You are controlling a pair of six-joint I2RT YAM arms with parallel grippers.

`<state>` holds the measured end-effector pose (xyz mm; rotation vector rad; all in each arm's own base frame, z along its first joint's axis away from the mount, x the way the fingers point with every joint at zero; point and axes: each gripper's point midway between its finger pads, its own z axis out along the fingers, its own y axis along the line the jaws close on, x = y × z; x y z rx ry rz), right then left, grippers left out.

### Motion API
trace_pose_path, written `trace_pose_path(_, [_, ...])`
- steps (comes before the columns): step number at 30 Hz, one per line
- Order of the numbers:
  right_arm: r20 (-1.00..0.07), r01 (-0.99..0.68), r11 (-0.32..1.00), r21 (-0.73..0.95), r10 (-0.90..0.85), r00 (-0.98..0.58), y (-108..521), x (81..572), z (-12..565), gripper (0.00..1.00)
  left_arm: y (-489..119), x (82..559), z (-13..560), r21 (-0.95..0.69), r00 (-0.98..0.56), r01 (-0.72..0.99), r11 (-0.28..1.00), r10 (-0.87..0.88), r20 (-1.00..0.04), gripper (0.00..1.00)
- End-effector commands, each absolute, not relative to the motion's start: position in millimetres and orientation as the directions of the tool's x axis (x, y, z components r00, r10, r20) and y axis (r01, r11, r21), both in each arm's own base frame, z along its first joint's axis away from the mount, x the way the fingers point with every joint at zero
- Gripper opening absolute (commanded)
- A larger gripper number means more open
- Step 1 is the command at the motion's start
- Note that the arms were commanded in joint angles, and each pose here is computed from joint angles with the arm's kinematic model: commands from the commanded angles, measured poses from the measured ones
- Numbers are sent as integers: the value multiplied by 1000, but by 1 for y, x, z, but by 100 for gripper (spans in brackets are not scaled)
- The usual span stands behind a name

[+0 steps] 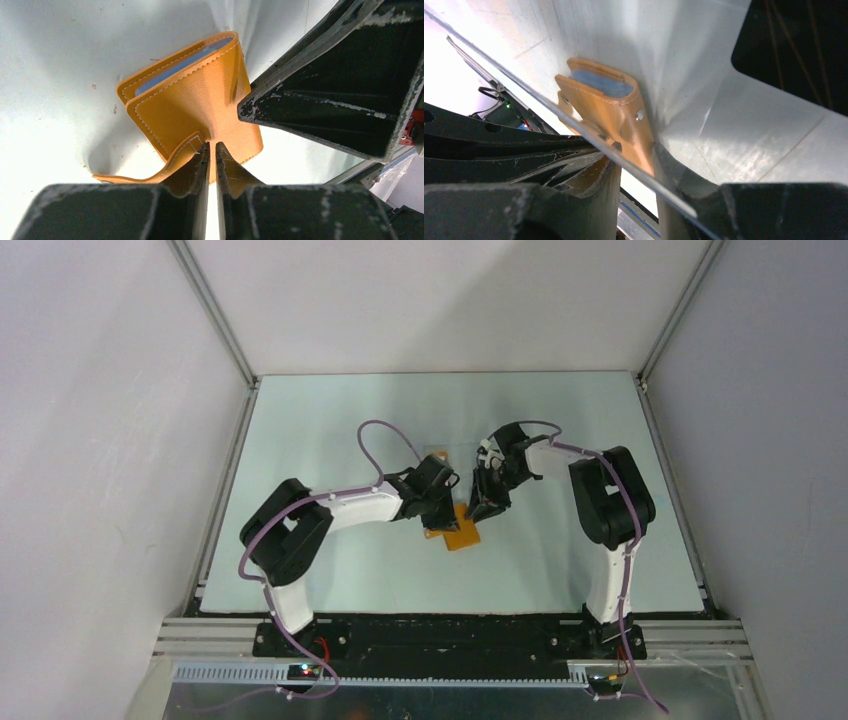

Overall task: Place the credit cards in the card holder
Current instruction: Close the card holder at the center of the board.

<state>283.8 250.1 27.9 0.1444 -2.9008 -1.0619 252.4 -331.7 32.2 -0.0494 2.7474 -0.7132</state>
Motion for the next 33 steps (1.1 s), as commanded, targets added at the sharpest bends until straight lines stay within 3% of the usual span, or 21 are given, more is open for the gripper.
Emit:
trace_pose_path(1, [126,62,816,575,-14,-992,231,274,3,33,-314,250,8,-414,-958,-7,910,-124,-257,14])
trace_pose_path(5, [99,18,860,510,-38,-994,220,271,0,32,-314,252,15,-425,-956,1,905,-123,-265,15])
trace_pose_path(14, [85,-91,886,454,-145,-986,228,249,1,34,-302,272,66,-525,-926,19,851,-183,-331,41])
trace_pose_path(18, [82,-97,891,443,-148,-986,228,249,0,34,-290,280,74,-559,-925,11,829,-204,-320,47])
trace_pose_path(25, [87,-96,897,430,-147,-985,226,249,-3,32,-294,284,45,-550,-957,24,835,-139,-253,48])
trace_pose_path(33, [105,-96,902,422,-154,-983,227,248,-8,19,-304,288,23,-544,-972,14,839,-115,-203,45])
